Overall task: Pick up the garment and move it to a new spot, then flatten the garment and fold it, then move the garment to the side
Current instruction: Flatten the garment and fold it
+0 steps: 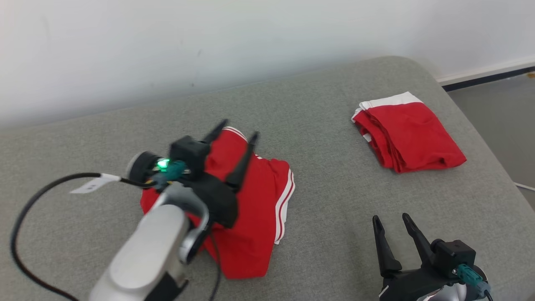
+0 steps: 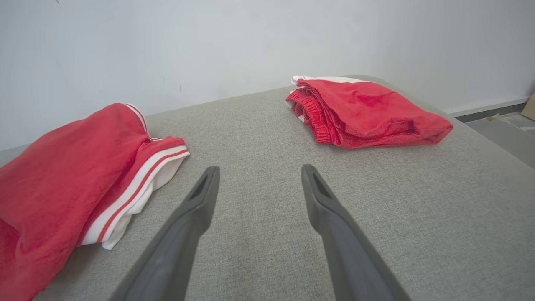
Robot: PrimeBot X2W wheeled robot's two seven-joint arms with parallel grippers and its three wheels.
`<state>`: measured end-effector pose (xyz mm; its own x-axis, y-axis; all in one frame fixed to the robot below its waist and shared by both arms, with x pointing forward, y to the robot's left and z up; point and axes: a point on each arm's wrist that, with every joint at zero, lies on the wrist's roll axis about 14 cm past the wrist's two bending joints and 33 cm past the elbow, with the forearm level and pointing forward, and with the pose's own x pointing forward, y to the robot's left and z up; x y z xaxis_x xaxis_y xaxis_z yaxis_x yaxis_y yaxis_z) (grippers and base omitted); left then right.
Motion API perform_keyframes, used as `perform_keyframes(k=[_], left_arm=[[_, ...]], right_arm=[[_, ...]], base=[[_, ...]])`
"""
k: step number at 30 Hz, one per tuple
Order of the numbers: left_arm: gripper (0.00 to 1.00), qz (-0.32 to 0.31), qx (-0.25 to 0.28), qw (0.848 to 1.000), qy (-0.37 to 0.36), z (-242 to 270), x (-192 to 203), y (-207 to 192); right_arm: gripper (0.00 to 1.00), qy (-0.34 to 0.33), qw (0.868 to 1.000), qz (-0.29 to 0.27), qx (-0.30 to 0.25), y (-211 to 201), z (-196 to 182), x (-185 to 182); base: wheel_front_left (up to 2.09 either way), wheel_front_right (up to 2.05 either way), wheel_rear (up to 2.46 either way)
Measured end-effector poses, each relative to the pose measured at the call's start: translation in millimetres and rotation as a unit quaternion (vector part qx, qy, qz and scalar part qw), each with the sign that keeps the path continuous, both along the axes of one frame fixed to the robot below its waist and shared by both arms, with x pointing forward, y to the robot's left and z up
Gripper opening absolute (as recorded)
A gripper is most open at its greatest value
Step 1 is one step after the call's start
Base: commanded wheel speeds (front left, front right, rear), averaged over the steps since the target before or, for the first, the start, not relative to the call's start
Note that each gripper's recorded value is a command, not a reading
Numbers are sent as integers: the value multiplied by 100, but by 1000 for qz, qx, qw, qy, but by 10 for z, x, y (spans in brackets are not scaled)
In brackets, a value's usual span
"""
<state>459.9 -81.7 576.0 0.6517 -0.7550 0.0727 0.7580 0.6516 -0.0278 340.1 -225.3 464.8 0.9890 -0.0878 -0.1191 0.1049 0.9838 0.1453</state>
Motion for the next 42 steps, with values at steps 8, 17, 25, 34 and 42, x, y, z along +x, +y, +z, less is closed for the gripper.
perform_keyframes(k=[8,17,25,34,42], left_arm=[[100,223,57,967,114,-758,351,1369],[100,263,56,934,234,-1308,175,1687],[100,245,83,922,287,-1594,151,1534],[0,223,62,939,253,-1457,296,1287],[0,190,-41,978,75,-277,548,977]], right_arm=[[100,5,1000,23,4,146,-28,62],[100,9,999,44,4,275,-53,143],[100,10,1000,20,0,123,-44,80],[100,9,1000,-6,-5,-43,-24,-14],[100,4,1000,-2,-4,-11,13,-54]], base=[[0,0,0],[0,0,0],[0,0,0],[0,0,0],[0,0,0]])
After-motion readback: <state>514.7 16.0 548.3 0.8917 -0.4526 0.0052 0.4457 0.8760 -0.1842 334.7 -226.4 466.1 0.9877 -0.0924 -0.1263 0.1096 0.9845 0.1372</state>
